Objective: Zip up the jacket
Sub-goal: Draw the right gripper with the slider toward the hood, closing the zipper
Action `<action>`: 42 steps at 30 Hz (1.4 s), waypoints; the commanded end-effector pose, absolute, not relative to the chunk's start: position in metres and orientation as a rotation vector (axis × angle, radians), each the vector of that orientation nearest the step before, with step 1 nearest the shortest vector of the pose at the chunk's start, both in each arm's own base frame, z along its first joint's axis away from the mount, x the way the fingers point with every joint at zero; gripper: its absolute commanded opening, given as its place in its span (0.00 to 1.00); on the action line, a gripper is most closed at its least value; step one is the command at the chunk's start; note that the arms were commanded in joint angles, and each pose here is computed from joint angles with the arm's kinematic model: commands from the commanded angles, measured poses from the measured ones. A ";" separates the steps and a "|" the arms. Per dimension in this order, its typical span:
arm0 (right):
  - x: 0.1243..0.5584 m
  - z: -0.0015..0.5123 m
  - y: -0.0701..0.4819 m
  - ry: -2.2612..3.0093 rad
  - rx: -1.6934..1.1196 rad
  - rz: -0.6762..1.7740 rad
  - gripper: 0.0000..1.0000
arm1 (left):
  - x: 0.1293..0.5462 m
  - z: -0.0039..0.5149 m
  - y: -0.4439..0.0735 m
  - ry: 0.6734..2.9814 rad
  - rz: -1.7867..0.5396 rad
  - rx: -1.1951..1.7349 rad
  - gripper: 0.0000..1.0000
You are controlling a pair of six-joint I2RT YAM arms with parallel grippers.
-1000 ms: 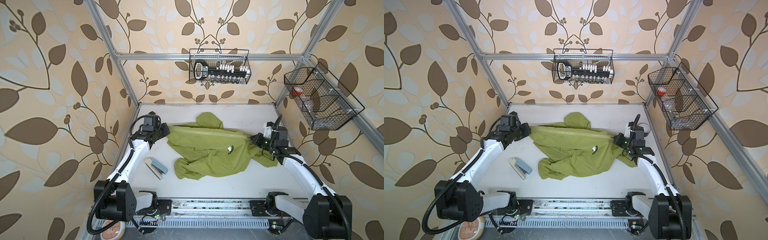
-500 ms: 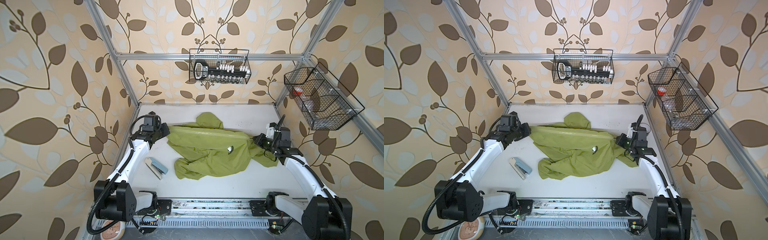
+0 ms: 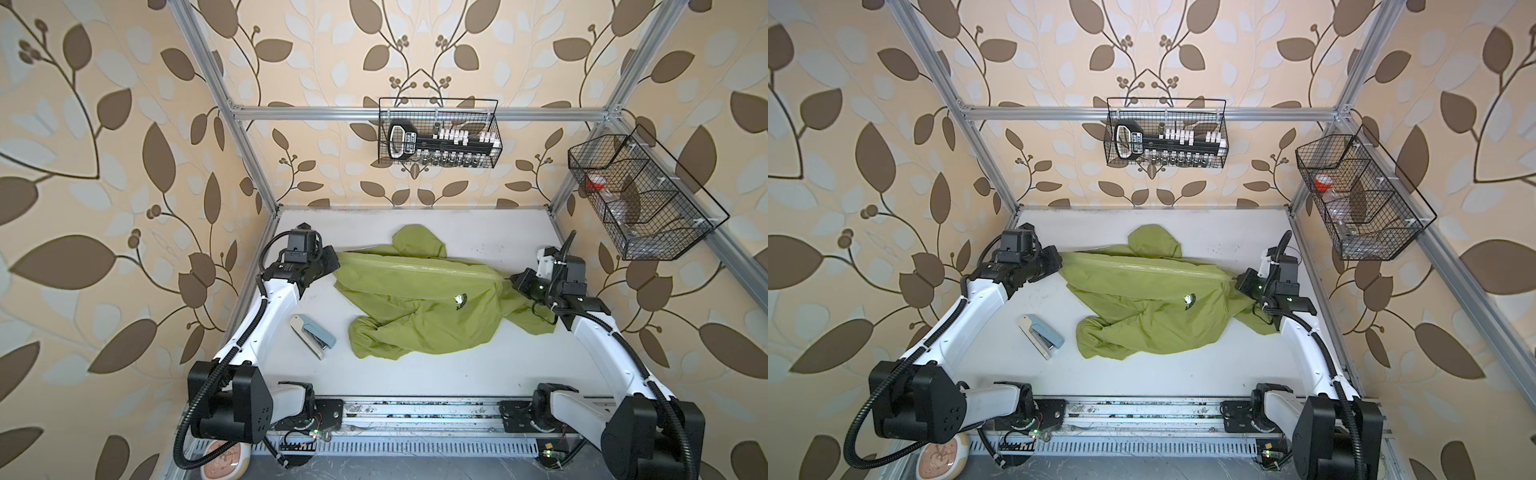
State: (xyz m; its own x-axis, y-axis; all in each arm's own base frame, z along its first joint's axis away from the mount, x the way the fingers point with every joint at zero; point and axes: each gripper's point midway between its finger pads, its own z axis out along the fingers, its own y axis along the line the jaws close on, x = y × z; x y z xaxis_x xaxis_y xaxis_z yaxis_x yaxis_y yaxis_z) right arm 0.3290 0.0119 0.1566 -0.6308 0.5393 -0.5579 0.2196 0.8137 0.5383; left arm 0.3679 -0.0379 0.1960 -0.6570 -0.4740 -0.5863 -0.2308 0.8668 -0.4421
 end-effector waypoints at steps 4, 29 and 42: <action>0.329 0.162 -0.005 2.227 0.570 0.488 0.00 | 0.372 0.209 -0.024 2.237 -0.372 -0.537 0.00; 0.322 0.155 -0.032 2.225 0.645 0.462 0.00 | 0.372 0.209 -0.023 2.235 -0.373 -0.539 0.00; 0.320 0.150 -0.041 2.207 0.719 0.413 0.00 | 0.373 0.212 -0.021 2.224 -0.374 -0.543 0.00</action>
